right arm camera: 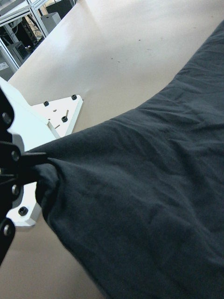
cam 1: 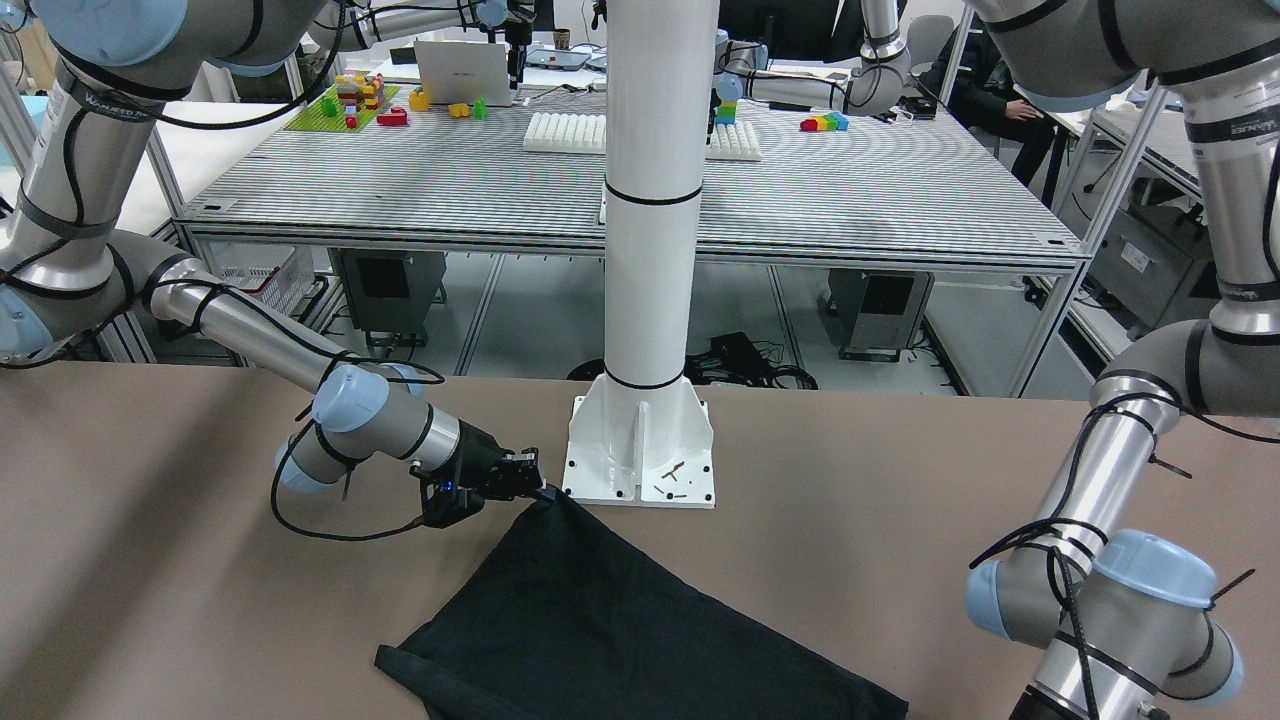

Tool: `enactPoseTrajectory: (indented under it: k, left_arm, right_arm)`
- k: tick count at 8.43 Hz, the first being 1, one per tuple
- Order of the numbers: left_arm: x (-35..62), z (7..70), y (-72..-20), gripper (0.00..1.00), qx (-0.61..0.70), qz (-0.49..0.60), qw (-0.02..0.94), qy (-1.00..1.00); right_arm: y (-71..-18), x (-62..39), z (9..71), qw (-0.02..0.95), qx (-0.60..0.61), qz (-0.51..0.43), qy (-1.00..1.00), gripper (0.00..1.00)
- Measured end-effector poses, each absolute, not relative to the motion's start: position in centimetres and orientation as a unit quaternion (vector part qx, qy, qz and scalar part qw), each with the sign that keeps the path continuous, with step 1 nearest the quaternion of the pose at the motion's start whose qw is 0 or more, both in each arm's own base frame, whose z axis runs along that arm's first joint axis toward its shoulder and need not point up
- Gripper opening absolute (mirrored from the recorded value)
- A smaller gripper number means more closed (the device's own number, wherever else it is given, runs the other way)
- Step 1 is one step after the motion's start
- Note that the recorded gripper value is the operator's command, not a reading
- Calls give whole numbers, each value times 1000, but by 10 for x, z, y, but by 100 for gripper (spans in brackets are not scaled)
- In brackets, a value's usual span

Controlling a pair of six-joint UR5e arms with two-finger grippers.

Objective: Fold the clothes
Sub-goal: 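Drag the grasped corner toward the robot with the right gripper, rotating the shirt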

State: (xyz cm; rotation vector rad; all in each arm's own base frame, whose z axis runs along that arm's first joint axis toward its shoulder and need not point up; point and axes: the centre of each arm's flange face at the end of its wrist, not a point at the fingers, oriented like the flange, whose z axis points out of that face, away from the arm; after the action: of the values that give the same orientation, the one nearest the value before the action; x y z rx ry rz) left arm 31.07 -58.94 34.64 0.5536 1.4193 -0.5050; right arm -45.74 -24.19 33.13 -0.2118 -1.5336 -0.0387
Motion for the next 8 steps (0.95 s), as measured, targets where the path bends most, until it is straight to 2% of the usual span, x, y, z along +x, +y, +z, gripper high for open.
enactPoseTrajectory:
  k: [4, 6, 8]
  left_arm:
    - [314, 358, -593, 94, 243, -230, 702, 629]
    - [315, 359, -593, 94, 238, -229, 705, 627]
    - [319, 366, -592, 94, 210, -231, 728, 611]
  right_arm:
    - [-224, -463, 339, 710, -68, -27, -700, 94]
    - [-250, -436, 369, 726, -46, -10, -686, 94]
    - [-304, -400, 382, 743, -25, 27, -668, 94]
